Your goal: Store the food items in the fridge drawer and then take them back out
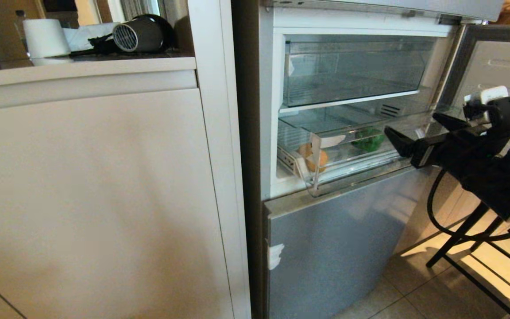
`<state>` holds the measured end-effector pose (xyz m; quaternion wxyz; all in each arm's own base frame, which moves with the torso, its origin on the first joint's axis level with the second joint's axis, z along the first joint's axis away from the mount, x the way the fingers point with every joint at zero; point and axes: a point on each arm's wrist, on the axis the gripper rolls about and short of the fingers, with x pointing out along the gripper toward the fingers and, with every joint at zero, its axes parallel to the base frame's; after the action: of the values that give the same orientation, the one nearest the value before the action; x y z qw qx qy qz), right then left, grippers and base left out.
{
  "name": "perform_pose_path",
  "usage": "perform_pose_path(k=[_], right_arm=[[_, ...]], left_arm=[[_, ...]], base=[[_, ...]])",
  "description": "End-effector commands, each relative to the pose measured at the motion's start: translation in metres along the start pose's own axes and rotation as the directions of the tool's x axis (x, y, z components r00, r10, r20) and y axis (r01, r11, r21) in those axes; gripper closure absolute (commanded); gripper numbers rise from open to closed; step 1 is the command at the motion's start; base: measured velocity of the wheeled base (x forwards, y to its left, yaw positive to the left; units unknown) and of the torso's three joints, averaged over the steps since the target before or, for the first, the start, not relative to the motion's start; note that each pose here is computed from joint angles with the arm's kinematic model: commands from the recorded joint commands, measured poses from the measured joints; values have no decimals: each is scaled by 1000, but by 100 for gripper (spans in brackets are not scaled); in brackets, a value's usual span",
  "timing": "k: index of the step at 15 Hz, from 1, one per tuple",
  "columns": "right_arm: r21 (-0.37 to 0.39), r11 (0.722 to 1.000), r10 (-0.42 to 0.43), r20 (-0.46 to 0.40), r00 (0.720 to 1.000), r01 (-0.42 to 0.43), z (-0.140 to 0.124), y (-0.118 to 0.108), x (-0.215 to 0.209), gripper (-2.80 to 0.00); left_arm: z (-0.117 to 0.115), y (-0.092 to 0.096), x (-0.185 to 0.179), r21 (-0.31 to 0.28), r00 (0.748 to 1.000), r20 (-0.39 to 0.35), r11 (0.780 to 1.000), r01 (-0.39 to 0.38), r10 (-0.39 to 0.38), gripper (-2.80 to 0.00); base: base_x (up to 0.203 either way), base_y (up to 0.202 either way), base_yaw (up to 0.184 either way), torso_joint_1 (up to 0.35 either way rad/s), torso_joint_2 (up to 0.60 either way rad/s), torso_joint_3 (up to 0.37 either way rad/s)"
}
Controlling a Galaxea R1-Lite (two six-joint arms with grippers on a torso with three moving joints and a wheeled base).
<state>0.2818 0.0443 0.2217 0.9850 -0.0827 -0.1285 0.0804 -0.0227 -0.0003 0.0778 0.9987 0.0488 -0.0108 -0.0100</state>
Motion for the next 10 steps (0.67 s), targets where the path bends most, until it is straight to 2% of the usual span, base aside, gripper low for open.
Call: perform_pose_path(k=[1,4,5,7,8,10], right_arm=[[-4,1000,4,-15,1000,-4,3,0,-16,-280],[4,1000,27,-79,997,-27,-10,4,-34,-280],[8,1000,29,-74,997,-28,-8,4,-35,-280],[8,1000,13,-16,1000,-13,11,-1,-29,-280],[7,1000,7,-15,1000,-7,23,-5,-24,-280],[24,1000,17,-81,997,-15,48,-12,-22,-280]], left_arm=[[-3,0,1,0,1000,-11,1000,0,0,0],[-3,0,1,0,1000,-11,1000,0,0,0],[-3,0,1,0,1000,-11,1000,0,0,0],[-3,0,1,0,1000,-11,1000,0,0,0],[-3,0,1,0,1000,-11,1000,0,0,0],[-3,0,1,0,1000,-11,1000,0,0,0]], base=[[0,0,0,0,0,0],[0,0,0,0,0,0],[0,0,0,0,0,0],[0,0,0,0,0,0],[0,0,0,0,0,0],[0,0,0,0,0,0]])
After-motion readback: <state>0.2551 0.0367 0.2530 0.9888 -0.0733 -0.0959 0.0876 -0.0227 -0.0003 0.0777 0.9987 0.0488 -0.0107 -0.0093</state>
